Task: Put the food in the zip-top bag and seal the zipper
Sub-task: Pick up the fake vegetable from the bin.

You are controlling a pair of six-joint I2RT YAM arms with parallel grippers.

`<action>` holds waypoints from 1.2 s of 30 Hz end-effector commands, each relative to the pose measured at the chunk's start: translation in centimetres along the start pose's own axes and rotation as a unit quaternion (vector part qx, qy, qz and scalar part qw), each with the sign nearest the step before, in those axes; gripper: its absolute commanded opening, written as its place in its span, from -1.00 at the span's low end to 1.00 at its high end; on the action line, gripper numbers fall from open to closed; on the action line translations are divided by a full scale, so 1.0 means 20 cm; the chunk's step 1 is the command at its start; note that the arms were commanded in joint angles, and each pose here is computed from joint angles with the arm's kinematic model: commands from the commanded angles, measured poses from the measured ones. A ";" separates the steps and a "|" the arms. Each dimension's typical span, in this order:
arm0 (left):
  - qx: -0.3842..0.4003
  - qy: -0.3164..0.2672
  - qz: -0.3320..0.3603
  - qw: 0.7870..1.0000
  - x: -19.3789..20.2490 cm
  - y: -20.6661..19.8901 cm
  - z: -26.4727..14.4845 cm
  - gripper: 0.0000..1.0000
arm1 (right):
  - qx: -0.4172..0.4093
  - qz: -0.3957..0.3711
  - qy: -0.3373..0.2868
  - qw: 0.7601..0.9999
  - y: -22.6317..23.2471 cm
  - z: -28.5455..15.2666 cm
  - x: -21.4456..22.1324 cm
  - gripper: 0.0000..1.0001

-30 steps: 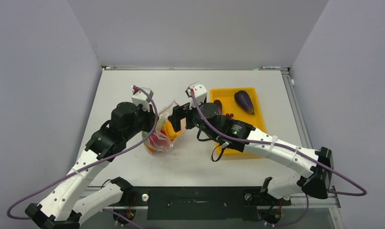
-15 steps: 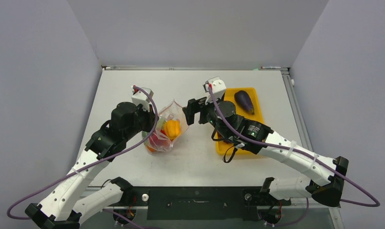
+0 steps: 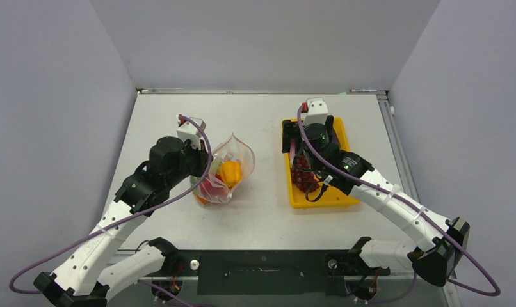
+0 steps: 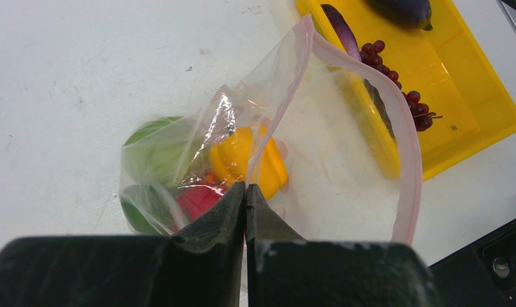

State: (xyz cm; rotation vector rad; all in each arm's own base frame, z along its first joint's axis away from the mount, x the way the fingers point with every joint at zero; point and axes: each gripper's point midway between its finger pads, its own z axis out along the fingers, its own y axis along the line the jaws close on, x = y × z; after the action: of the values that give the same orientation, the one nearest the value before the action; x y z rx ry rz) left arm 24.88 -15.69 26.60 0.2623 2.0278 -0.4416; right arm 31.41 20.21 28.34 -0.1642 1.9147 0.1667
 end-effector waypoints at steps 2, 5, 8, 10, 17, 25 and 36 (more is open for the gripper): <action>0.003 -0.020 -0.001 1.000 -0.05 -0.01 0.00 -1.00 | 0.096 -0.022 0.003 0.995 -0.24 0.06 0.03 0.66; 0.003 -0.022 -0.001 1.000 -0.05 -0.01 0.00 -1.00 | 0.123 -0.025 0.009 0.992 -0.32 0.11 0.05 0.68; 0.001 -0.022 -0.002 1.000 -0.05 0.00 0.00 -1.00 | 0.155 -0.034 0.020 0.987 -0.42 0.17 0.08 0.72; 0.001 -0.021 -0.001 1.000 -0.05 0.00 0.00 -1.00 | 0.169 -0.039 0.029 0.984 -0.47 0.21 0.10 0.74; 0.008 -0.027 -0.001 1.000 -0.06 -0.01 -0.01 -1.00 | 0.192 -0.043 0.068 0.978 -0.62 0.35 0.18 0.87; 0.010 -0.020 0.000 1.000 -0.05 -0.02 0.00 -1.00 | 0.182 -0.028 0.114 0.976 -0.71 0.50 0.27 0.95; 0.013 -0.021 -0.002 1.000 -0.05 -0.02 -0.01 -1.00 | 0.191 -0.021 0.157 0.969 -0.82 0.62 0.36 0.79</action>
State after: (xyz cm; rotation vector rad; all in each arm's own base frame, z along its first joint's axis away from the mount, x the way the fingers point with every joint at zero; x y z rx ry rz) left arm 24.83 -15.75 26.61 0.2653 2.0282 -0.4461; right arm 42.29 6.48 15.03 0.0176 2.2512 -0.3013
